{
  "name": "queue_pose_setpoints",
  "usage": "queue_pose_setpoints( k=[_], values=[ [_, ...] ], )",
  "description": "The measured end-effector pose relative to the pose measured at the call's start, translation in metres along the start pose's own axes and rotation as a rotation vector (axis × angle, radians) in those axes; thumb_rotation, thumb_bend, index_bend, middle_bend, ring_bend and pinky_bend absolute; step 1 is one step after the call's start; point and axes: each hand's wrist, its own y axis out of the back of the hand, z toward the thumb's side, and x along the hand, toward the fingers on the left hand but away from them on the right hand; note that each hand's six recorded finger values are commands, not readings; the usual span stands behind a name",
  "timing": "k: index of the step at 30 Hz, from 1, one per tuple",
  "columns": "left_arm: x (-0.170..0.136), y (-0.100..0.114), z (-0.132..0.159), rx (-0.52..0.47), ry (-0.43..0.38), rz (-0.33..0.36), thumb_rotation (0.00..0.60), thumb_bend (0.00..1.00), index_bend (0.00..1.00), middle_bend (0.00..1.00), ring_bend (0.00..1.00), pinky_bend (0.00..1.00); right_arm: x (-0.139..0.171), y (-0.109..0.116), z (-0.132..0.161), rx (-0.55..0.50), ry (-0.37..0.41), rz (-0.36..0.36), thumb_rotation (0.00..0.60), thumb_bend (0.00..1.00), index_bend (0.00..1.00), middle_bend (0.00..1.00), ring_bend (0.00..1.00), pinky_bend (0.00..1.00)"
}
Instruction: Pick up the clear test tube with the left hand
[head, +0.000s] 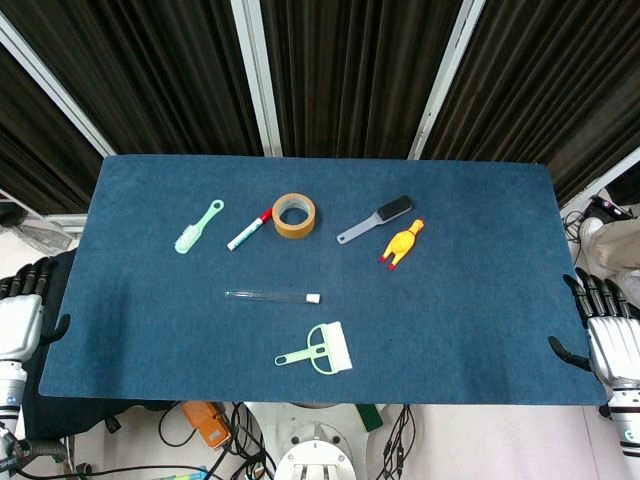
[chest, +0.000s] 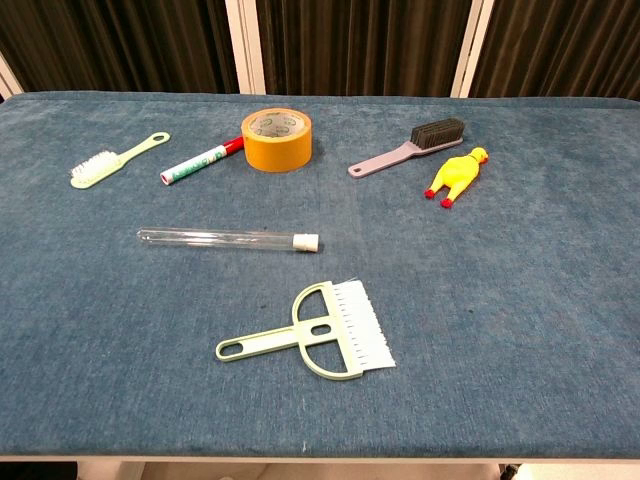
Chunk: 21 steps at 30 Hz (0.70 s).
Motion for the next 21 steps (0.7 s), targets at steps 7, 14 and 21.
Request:
queue_pose_setpoints(
  k=[7,14,21],
  values=[
    [0.000,-0.001,0.000,-0.002,-0.002,-0.004,0.600,0.31,0.04,0.00,0.00,0.13,0.000,0.000,0.000,-0.002,-0.002,0.002,0.600,0.36,0.06,0.01,0.00,0.00],
    [-0.001,-0.003,0.007,-0.020,-0.026,-0.012,0.600,0.25,0.04,0.00,0.00,0.13,-0.001,0.000,-0.001,-0.008,-0.010,0.004,0.600,0.36,0.06,0.01,0.00,0.00],
    [-0.007,-0.020,0.044,-0.090,-0.096,-0.074,0.600,0.22,0.04,0.02,0.00,0.13,-0.002,0.000,-0.002,-0.017,-0.020,0.005,0.600,0.36,0.06,0.01,0.00,0.00]
  ],
)
